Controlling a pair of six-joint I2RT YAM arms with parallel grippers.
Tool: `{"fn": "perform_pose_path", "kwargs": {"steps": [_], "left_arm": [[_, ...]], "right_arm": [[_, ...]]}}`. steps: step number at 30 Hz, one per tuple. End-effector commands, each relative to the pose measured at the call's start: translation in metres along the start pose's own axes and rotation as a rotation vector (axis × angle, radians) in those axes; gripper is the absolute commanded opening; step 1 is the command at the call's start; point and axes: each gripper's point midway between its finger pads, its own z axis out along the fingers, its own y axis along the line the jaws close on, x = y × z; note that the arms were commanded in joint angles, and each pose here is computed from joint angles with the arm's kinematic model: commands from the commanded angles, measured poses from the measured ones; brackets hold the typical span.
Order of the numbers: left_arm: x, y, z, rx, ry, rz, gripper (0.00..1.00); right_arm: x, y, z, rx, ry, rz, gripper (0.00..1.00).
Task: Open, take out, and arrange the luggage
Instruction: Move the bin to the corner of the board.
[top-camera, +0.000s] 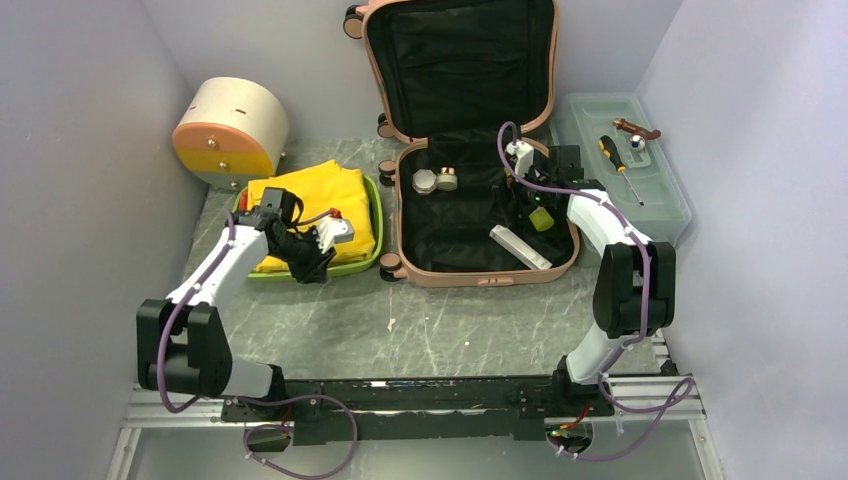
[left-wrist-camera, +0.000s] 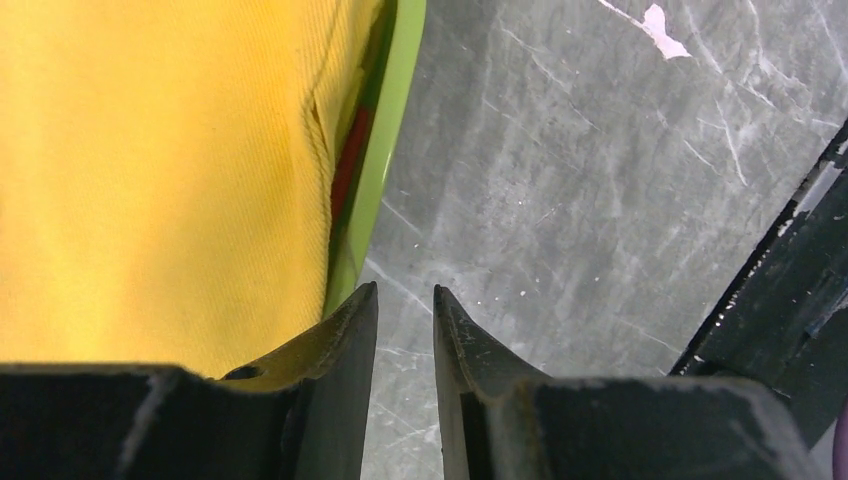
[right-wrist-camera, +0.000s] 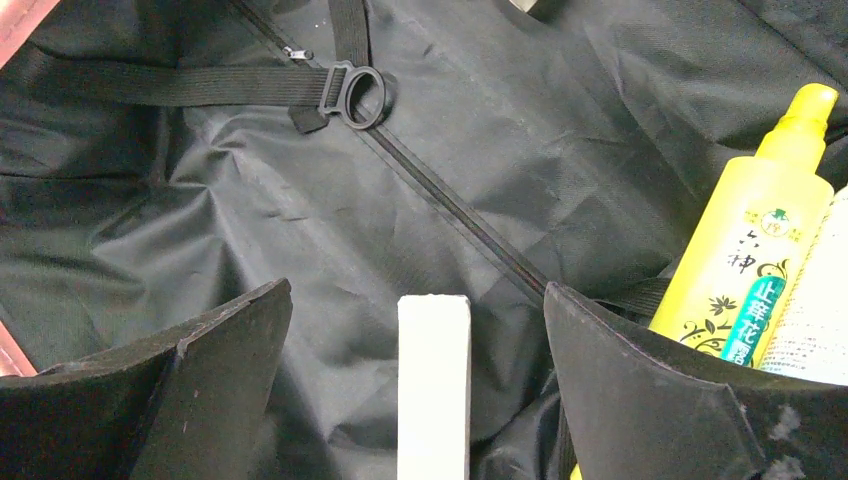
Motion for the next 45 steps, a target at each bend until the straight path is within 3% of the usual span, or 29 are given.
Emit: {"fn": "perform_pose_path", "kwargs": {"steps": [1, 5, 12, 18, 24, 26, 30, 33, 35, 45], "left_arm": [[-0.023, 0.007, -0.014, -0.067, -0.095, 0.093, 0.32], [-0.027, 0.009, -0.015, -0.075, -0.110, 0.115, 0.32], [-0.001, 0.021, 0.006, -0.095, 0.005, 0.123, 0.32], [0.008, 0.021, 0.012, -0.094, 0.042, 0.141, 0.41], [0.026, 0.020, 0.022, -0.077, 0.111, 0.135, 0.43], [0.033, 0.021, 0.025, -0.082, 0.136, 0.121, 0.36], [0.041, 0.018, 0.028, -0.079, 0.164, 0.065, 0.14], [0.044, 0.014, 0.025, -0.089, 0.173, 0.004, 0.04], [0.045, 0.010, 0.021, -0.104, 0.176, -0.050, 0.00], [0.066, -0.011, 0.007, -0.166, 0.255, -0.310, 0.00]], "right_arm": [[-0.017, 0.005, -0.007, -0.012, -0.059, -0.025, 1.00], [-0.017, 0.004, -0.008, -0.012, -0.060, -0.028, 1.00], [-0.016, 0.004, -0.007, -0.014, -0.060, -0.028, 1.00], [-0.015, 0.004, -0.006, -0.014, -0.056, -0.022, 1.00], [-0.014, 0.003, -0.005, -0.012, -0.053, -0.021, 1.00], [-0.013, 0.003, -0.004, -0.014, -0.049, -0.016, 1.00], [-0.012, 0.003, -0.003, -0.016, -0.046, -0.013, 1.00], [-0.012, 0.003, -0.004, -0.015, -0.048, -0.015, 1.00], [-0.013, 0.003, -0.004, -0.017, -0.050, -0.016, 1.00], [-0.016, 0.004, -0.005, -0.017, -0.056, -0.019, 1.00]]}}
